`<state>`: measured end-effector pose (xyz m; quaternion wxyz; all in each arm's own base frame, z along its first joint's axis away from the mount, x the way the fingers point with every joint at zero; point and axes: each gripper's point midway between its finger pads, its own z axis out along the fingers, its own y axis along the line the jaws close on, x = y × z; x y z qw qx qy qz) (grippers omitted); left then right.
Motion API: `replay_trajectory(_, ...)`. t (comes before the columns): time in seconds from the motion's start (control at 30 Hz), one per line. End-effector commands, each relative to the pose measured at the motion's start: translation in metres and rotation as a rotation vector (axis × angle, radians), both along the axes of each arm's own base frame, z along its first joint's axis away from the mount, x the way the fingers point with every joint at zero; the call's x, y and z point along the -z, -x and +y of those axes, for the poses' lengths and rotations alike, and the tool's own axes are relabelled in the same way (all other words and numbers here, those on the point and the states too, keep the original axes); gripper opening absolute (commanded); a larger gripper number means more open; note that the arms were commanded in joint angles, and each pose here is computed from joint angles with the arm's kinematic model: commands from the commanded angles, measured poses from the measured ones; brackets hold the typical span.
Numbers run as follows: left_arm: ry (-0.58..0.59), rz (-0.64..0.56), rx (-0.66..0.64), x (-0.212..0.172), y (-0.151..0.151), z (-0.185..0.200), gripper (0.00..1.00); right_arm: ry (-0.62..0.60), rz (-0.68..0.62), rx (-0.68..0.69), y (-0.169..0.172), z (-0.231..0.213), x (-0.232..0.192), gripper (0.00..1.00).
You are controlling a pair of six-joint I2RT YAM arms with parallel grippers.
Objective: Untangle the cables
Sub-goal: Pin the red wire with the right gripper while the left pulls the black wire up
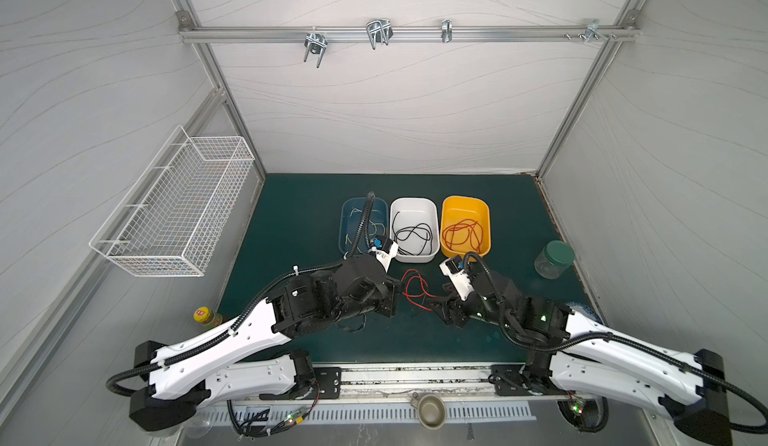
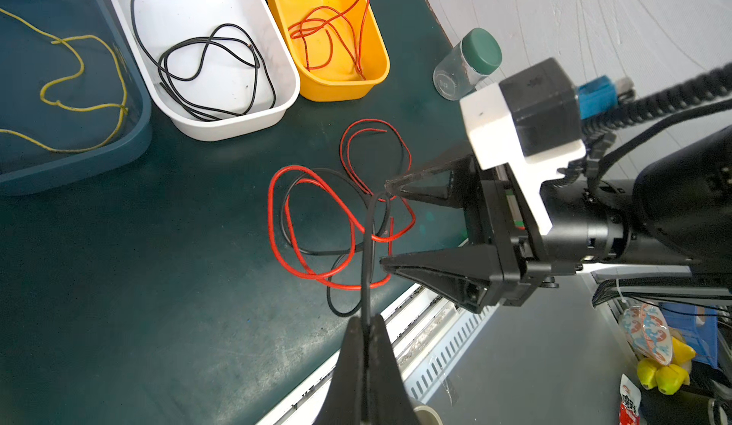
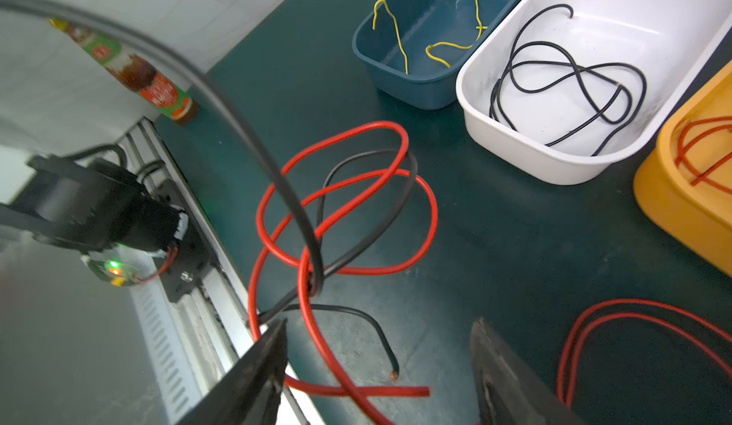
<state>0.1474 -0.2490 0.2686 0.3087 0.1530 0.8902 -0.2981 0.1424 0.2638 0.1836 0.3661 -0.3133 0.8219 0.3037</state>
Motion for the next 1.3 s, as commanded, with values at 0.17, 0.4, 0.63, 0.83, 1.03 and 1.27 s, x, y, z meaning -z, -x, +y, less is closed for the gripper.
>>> replay_trajectory(0.17,0.029,-0.041,-0.010,-0.014,0.001,0.012,0.00,-0.050,-0.031,-0.044,0.002,0.011,-0.009,0.23)
replay_trajectory(0.4,0.024,-0.103,-0.080,-0.031,-0.003,0.039,0.00,-0.042,0.011,-0.024,0.005,0.006,0.005,0.02)
replay_trajectory(0.63,0.014,-0.205,-0.225,-0.062,-0.007,0.095,0.00,0.090,0.097,0.161,-0.008,-0.021,0.056,0.00)
replay_trajectory(0.83,0.046,-0.267,-0.293,-0.089,-0.001,0.134,0.00,0.155,0.185,0.253,-0.009,-0.033,0.091,0.00)
replay_trajectory(1.03,0.063,-0.265,-0.277,-0.099,0.006,0.143,0.00,0.196,0.256,0.320,-0.012,-0.045,0.117,0.00)
replay_trajectory(1.27,0.032,-0.256,-0.231,-0.100,0.008,0.134,0.00,0.177,0.327,0.347,-0.015,-0.050,0.125,0.00)
